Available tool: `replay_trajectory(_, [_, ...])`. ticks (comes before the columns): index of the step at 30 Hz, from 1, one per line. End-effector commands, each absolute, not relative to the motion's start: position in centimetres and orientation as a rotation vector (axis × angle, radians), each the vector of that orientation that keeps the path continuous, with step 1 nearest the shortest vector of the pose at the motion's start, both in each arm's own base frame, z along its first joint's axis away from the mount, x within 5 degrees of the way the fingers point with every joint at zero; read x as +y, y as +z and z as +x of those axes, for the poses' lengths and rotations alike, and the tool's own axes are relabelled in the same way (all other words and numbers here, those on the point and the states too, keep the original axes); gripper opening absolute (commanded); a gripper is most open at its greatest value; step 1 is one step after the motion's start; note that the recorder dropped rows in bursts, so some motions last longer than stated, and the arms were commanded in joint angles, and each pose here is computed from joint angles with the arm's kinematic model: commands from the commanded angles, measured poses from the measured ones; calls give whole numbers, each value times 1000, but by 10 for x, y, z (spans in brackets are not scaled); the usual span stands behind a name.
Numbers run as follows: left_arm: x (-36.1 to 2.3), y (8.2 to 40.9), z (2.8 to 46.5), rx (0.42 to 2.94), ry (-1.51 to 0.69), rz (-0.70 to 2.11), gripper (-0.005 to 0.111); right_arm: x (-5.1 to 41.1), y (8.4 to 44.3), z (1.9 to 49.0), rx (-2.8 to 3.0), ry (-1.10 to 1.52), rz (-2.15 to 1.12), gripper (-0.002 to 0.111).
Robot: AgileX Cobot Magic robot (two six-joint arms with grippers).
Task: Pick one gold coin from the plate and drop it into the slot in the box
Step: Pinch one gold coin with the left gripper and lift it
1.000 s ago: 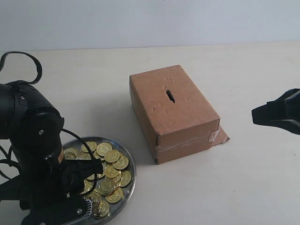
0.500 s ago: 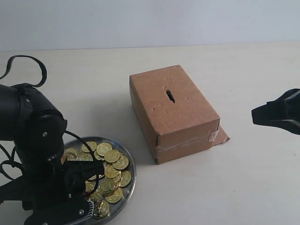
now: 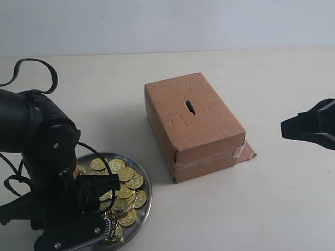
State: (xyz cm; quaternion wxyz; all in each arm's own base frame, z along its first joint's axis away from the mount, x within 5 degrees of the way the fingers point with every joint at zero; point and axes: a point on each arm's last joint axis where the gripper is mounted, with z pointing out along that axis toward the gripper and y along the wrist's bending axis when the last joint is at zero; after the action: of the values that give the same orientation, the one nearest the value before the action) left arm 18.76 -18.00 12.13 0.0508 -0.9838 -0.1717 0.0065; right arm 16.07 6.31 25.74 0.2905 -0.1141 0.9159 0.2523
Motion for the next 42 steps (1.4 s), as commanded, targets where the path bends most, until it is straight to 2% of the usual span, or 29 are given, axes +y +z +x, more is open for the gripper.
replay_trajectory(1, [-181, 117, 188, -513, 14, -2989, 52, 63, 261, 161, 2420, 673, -310, 0])
replay_trajectory(42, [-186, 115, 190, -545, -5, -3030, 52, 64, 261, 160, 2420, 678, -308, 0])
